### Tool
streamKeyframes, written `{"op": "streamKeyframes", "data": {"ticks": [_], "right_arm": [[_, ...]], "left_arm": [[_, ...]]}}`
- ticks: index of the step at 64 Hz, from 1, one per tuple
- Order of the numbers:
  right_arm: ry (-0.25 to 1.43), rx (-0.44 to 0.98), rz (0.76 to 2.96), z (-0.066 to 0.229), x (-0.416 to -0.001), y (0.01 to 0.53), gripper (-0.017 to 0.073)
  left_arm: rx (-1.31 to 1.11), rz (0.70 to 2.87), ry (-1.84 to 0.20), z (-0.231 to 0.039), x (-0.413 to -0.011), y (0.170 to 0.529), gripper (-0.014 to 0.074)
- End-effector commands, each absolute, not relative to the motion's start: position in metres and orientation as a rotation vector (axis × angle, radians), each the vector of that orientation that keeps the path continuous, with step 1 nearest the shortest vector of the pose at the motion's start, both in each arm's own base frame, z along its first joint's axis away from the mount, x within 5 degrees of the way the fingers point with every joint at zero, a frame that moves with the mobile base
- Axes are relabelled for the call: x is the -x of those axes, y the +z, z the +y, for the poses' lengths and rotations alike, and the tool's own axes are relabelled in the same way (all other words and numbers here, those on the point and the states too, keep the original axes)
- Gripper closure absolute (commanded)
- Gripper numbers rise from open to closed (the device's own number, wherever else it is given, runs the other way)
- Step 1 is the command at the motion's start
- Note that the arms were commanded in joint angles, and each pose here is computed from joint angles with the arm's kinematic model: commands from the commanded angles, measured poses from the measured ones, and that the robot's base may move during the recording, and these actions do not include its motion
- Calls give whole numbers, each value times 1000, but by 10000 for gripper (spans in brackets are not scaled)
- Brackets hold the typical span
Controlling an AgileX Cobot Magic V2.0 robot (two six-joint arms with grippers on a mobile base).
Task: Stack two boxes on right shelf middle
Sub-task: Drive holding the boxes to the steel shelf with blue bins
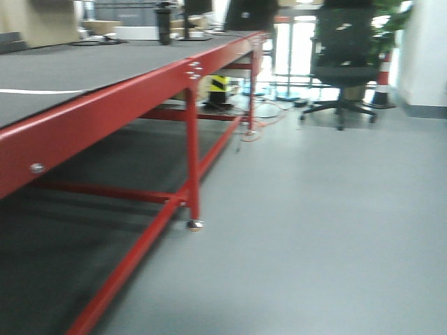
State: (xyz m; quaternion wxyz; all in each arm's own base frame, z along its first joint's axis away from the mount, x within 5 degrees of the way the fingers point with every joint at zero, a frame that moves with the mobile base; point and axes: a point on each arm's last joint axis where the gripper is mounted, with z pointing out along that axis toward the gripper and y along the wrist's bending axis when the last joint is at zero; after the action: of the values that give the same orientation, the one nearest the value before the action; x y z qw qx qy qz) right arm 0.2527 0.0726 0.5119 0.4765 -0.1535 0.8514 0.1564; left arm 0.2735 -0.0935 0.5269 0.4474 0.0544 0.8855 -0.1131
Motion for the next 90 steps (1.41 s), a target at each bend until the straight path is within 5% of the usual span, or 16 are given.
{"op": "streamKeyframes", "data": {"ticks": [1, 90], "right_arm": [[390, 370, 2018, 71, -248, 522, 715], [390, 370, 2018, 71, -248, 522, 715]], "left_arm": [[-127, 2105, -306, -91, -270, 539, 705], [-127, 2105, -306, -91, -270, 539, 705]]}}
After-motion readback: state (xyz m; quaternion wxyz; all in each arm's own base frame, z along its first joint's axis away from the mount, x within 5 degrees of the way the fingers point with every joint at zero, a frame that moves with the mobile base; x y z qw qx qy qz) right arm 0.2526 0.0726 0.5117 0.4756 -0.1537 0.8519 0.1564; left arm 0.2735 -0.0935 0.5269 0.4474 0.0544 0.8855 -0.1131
